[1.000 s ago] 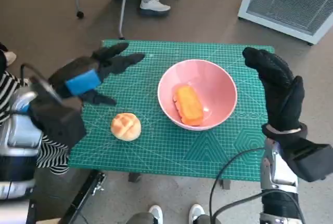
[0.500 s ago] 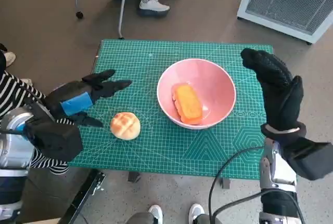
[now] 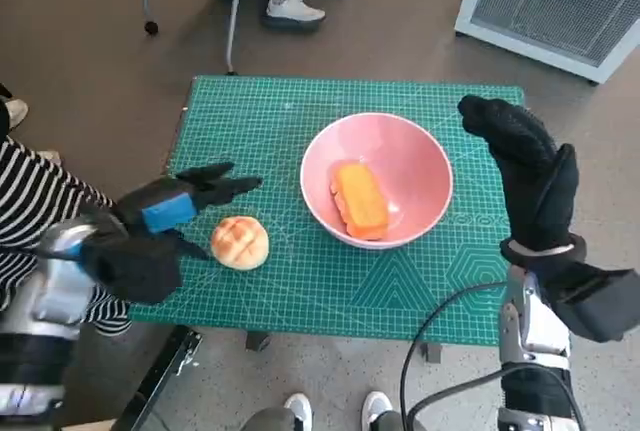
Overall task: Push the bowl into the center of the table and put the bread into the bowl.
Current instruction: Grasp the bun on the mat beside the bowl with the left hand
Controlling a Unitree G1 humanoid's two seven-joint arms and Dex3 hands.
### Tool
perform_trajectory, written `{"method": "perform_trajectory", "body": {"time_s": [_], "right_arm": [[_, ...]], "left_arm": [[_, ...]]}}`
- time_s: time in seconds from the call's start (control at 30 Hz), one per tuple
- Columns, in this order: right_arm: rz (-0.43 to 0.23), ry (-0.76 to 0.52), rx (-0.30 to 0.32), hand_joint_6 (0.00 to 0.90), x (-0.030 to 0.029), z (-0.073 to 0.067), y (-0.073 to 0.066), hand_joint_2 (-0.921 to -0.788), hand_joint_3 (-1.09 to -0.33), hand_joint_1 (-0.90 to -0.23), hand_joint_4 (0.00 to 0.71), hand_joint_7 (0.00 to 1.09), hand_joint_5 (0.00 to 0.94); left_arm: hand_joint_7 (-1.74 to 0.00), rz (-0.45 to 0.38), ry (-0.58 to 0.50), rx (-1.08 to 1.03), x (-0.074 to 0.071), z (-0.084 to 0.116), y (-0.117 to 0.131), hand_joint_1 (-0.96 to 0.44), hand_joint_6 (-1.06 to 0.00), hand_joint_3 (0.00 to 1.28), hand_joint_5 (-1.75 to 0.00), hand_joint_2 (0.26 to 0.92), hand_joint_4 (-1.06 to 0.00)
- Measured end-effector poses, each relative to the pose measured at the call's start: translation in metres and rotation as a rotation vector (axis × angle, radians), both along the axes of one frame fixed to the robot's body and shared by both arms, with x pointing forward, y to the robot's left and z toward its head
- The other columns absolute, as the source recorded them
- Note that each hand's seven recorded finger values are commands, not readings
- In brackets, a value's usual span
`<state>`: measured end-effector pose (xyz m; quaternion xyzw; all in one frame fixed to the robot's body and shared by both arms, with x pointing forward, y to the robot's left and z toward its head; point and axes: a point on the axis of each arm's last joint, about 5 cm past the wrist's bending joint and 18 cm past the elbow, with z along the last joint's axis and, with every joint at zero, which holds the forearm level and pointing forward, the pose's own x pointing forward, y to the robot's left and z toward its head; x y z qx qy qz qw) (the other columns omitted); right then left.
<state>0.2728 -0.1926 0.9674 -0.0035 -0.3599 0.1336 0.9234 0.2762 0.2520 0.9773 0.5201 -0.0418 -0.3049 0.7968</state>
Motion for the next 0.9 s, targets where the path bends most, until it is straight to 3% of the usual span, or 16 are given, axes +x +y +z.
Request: {"method": "perform_trajectory", "body": {"time_s": [0.5,0.6,0.9], "right_arm": [[-0.001,-0.001,0.003,0.023,-0.0026,0.001,-0.002,-0.921,-0.729,-0.747,0.189,0.56,0.0],[-0.004,0.001,0.002,0.022,-0.0033,0.0,-0.003,-0.921,-0.729,-0.745,0.188,0.56,0.0],[-0.004,0.002,0.002,0.02,-0.0035,0.0,-0.003,-0.921,-0.727,-0.744,0.188,0.56,0.0]], "left_arm": [[-0.04,0.043,0.096,0.06,0.016,-0.038,-0.013,-0.03,-0.37,0.01,-0.03,0.772,-0.21],[-0.05,0.054,0.103,0.084,0.021,-0.038,-0.016,-0.02,-0.39,0.01,-0.03,0.775,-0.24],[-0.14,0.076,0.099,0.15,0.03,-0.038,-0.021,-0.02,-0.59,0.03,-0.06,0.817,-0.45]]}}
